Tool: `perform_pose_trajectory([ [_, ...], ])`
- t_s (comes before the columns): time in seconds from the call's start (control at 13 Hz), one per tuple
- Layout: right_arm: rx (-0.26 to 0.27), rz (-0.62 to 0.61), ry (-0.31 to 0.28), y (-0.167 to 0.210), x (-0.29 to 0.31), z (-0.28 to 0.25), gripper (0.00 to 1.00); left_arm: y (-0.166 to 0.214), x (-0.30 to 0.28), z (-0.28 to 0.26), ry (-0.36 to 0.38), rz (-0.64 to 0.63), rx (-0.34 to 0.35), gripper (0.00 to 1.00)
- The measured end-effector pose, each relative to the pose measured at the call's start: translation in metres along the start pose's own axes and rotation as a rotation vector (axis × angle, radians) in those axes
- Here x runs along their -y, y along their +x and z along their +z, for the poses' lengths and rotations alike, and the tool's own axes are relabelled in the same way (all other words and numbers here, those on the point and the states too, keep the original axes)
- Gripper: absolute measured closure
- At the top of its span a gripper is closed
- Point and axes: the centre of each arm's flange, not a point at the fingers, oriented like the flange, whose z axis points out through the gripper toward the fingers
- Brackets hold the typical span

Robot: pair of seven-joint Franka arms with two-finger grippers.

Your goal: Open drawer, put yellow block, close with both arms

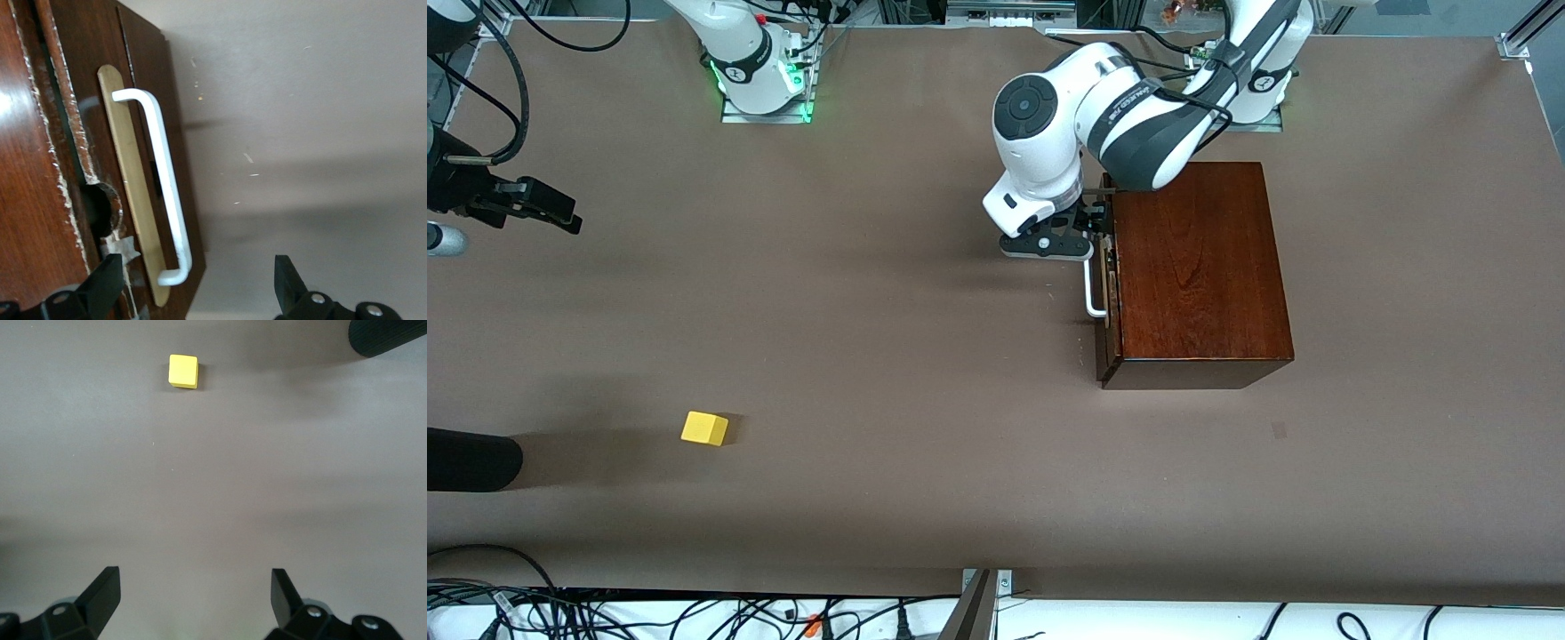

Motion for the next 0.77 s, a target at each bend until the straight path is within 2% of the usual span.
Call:
perform_pose_trajectory([
  [0.38,0.000,0.000,0.000,0.000,0.000,0.000,0.00,0.003,-0.004,0.039,0.089,-0.017,-0.010,0.00],
  [0.77,0.000,0.000,0.000,0.000,0.000,0.000,0.00,0.003,-0.012,0.050,0.093,-0.021,-0.015,0.00],
])
